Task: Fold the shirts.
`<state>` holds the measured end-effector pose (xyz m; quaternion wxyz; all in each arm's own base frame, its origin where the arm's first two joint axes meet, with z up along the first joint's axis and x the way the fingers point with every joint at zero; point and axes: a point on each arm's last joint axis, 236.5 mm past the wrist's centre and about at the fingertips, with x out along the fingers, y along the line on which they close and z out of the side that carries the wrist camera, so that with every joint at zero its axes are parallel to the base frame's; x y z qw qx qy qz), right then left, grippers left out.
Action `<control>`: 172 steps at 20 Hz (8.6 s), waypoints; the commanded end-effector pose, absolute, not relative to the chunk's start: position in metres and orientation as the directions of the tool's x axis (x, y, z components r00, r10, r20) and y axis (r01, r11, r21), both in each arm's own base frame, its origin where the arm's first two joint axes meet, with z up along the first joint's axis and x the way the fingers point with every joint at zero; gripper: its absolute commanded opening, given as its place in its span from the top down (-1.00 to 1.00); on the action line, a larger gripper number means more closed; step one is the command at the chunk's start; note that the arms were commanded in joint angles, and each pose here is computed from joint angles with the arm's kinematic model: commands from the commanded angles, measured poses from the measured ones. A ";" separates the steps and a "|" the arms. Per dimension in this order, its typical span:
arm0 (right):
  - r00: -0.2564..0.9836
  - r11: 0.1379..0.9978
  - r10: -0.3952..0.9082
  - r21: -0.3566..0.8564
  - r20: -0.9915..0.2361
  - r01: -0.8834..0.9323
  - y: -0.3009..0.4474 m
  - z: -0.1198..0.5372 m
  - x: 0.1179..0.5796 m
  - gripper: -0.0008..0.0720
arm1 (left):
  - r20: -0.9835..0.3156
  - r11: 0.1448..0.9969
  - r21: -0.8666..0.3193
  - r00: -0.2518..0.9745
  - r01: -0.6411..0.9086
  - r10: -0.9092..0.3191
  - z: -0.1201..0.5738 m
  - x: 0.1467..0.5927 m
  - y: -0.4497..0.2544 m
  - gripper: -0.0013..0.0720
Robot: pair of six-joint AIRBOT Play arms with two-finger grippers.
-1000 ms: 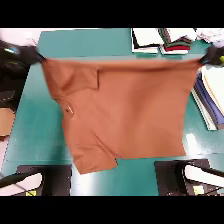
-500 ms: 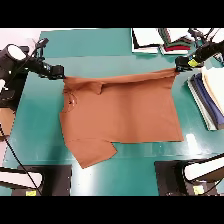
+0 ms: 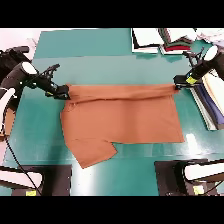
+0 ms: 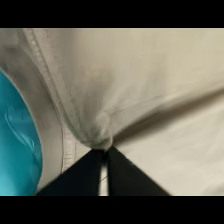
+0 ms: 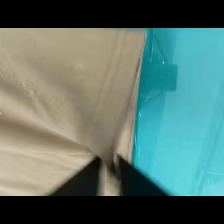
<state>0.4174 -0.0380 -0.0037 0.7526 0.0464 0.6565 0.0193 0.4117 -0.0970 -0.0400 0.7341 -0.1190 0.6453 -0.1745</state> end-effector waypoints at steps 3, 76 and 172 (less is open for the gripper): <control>0.197 0.989 0.131 0.142 -0.972 0.041 -0.026 0.007 0.415 -0.26 | -0.906 0.912 -0.406 0.112 0.048 -0.409 -0.032 0.402 -0.097 -0.27; 0.107 0.980 0.198 0.200 -0.974 0.009 -0.009 0.009 0.382 0.92 | -0.884 0.980 -0.172 0.423 0.105 -0.200 0.020 0.403 -0.092 0.90; 0.272 0.764 0.638 0.549 -0.720 -0.339 0.262 0.036 0.523 0.92 | -0.573 0.880 -0.235 0.672 0.413 -0.468 0.246 0.419 -0.185 0.90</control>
